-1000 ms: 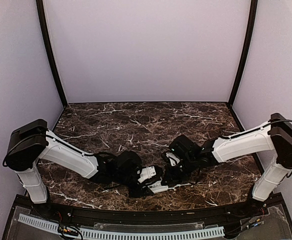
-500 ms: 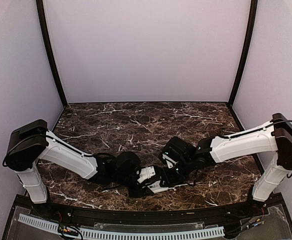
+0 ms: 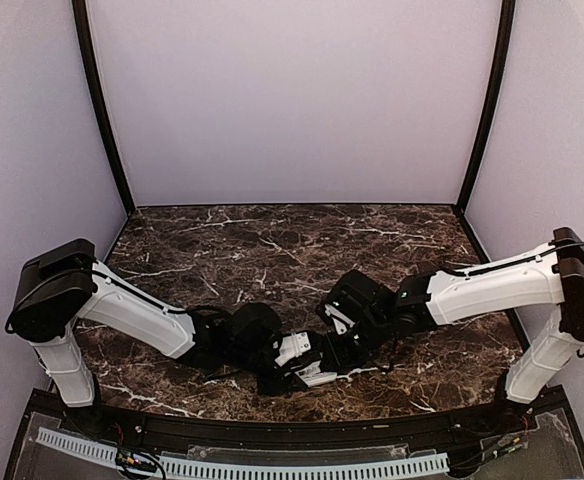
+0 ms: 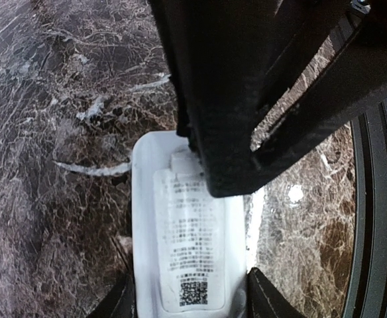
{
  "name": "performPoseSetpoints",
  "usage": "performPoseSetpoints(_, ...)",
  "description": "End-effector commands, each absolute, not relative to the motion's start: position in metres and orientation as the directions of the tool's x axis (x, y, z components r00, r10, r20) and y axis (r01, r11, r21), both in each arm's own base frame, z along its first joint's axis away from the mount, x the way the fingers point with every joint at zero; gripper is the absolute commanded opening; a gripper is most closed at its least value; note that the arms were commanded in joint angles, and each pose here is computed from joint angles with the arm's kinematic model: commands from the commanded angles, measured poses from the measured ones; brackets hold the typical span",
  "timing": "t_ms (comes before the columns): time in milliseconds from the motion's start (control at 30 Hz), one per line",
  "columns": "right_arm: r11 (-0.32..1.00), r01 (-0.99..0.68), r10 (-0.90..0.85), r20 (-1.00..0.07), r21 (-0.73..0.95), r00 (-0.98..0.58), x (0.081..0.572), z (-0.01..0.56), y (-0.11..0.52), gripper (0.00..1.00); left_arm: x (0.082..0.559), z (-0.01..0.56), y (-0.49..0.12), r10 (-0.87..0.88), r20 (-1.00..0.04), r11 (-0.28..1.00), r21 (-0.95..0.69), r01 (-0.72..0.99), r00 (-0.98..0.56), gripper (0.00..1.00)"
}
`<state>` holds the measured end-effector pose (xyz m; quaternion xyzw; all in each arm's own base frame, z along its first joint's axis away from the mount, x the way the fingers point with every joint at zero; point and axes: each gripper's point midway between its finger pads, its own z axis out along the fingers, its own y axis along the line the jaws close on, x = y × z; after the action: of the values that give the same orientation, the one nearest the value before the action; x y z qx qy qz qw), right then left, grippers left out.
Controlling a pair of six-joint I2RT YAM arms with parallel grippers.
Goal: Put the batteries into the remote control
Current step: Press the battery cover on the remote control.
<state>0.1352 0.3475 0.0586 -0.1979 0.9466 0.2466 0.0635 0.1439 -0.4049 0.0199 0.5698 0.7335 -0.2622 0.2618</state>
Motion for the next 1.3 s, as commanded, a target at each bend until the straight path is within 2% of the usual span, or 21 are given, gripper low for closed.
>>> performPoseSetpoints(0,0.766,-0.425,-0.339,-0.26,0.483,-0.904,0.14,0.074,0.351,0.18,0.128,-0.008,-0.385,0.769,-0.588,0.217,-0.13,0.967,-0.252,0.0)
performPoseSetpoints(67,0.768,-0.423,-0.339,-0.256,0.481,-0.905,0.141,0.074,0.35,0.23,0.128,-0.008,-0.386,0.769,-0.588,0.216,-0.13,0.968,-0.251,0.0)
performPoseSetpoints(233,0.767,-0.422,-0.341,-0.25,0.483,-0.906,0.144,0.07,0.349,0.24,0.127,-0.009,-0.385,0.771,-0.585,0.214,-0.132,0.968,-0.251,0.0)
performPoseSetpoints(367,0.767,-0.426,-0.347,-0.249,0.48,-0.904,0.147,0.066,0.352,0.11,0.128,-0.009,-0.384,0.772,-0.583,0.217,-0.131,0.967,-0.252,0.0)
performPoseSetpoints(667,0.784,-0.407,-0.335,-0.233,0.468,-0.913,0.152,0.048,0.349,0.01,0.128,-0.008,-0.384,0.771,-0.584,0.22,-0.127,0.967,-0.252,0.0)
performPoseSetpoints(967,0.793,-0.377,-0.333,-0.178,0.478,-0.926,0.144,0.023,0.344,0.0,0.13,-0.009,-0.383,0.772,-0.582,0.23,-0.122,0.966,-0.257,0.02)
performPoseSetpoints(1267,0.76,-0.399,-0.327,-0.228,0.514,-0.917,0.148,0.051,0.352,0.0,0.13,-0.009,-0.383,0.772,-0.58,0.231,-0.122,0.965,-0.258,0.02)
